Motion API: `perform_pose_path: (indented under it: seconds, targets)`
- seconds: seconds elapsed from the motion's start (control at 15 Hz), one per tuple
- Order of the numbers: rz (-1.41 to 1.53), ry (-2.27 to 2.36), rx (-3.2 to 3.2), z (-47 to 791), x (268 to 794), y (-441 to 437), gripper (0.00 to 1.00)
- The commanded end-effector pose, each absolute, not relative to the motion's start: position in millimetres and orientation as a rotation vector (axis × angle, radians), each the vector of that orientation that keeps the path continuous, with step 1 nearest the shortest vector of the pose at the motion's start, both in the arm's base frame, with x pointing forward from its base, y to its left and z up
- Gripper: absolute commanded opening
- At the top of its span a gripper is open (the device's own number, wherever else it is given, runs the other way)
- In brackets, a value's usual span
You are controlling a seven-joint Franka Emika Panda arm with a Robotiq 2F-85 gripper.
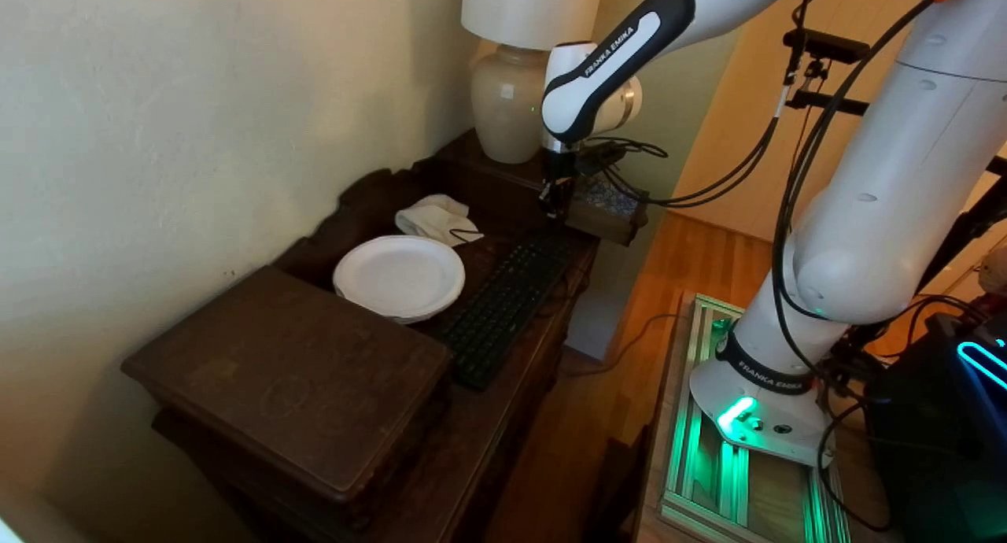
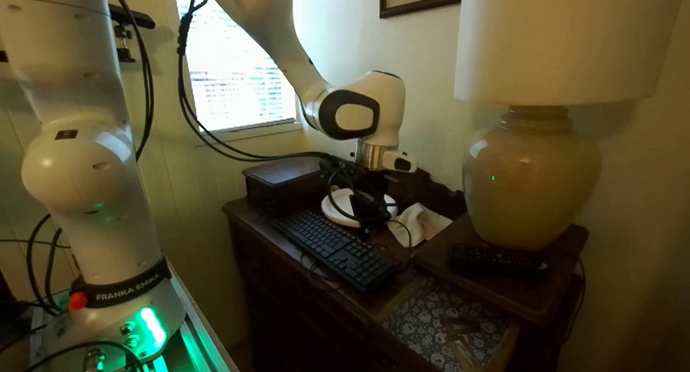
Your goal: Press a key on the keyboard.
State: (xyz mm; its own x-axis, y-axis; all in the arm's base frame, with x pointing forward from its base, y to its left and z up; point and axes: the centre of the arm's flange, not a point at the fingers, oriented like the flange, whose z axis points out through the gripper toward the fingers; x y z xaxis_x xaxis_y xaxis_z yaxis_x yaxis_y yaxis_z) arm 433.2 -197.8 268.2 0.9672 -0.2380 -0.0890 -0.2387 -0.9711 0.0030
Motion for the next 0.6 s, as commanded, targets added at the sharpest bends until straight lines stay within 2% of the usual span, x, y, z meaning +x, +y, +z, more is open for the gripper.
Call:
perform_pose_path:
  seconds: [0.0,0.53]
  targets:
    - [0.149,0.408,-3.113,245,441,-204,0.0]
    - [0.163,0.401,-3.115,221,450,-210,0.0]
